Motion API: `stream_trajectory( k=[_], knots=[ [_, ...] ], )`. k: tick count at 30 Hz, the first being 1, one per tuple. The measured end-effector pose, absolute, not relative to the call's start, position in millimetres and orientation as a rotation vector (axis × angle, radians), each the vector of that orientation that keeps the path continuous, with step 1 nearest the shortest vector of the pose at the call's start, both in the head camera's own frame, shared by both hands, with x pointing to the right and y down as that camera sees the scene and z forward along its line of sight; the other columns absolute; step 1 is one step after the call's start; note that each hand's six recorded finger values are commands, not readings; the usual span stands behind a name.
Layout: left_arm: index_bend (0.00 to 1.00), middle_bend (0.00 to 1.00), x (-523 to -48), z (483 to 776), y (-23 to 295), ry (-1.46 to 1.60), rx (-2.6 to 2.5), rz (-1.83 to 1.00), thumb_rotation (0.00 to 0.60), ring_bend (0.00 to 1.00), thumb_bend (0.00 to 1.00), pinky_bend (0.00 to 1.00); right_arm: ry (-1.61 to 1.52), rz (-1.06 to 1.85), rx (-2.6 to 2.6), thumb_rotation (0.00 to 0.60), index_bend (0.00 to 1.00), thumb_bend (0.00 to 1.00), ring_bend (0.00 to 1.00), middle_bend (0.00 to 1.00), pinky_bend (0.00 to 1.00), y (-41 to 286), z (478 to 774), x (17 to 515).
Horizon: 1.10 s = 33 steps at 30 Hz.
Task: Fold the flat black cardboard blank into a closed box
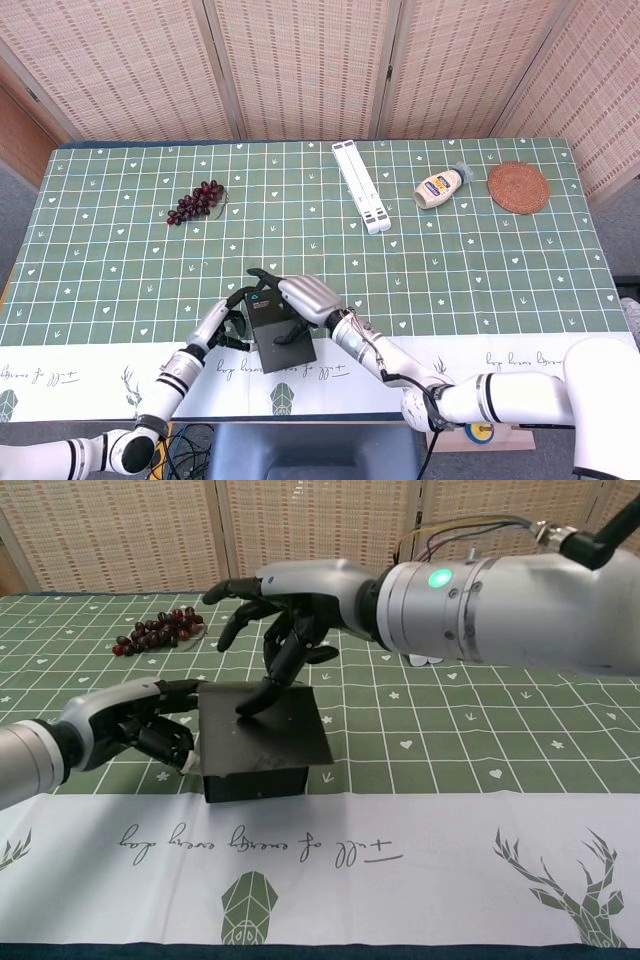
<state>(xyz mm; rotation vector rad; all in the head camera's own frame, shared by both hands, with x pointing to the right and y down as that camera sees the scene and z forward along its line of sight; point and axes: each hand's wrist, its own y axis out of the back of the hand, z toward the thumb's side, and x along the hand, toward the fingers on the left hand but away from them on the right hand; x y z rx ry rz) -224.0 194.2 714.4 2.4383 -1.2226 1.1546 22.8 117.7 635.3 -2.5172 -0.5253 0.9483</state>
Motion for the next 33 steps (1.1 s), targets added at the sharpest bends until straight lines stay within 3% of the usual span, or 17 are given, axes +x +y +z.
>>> stream_trajectory(
  k=[20, 26, 33],
  knots=[
    [0.00, 0.02, -270, 698, 180, -1.235, 2.591, 1.345, 0.600, 0.53, 0.10, 0.45, -0.388, 0.924, -2.138, 0.600, 0.00, 0.01, 0.60, 0.21, 0.90, 142, 649, 13],
    [0.00, 0.02, -296, 678, 164, -1.341, 2.684, 1.438, 0.600, 0.52, 0.10, 0.44, -0.349, 0.881, -2.044, 0.600, 0.05, 0.12, 0.61, 0.22, 0.90, 154, 654, 18],
    [0.00, 0.02, -313, 658, 155, -1.450, 2.700, 1.450, 0.600, 0.51, 0.10, 0.43, -0.325, 0.834, -1.928, 0.600, 0.21, 0.29, 0.63, 0.29, 0.90, 161, 666, 21]
  ],
)
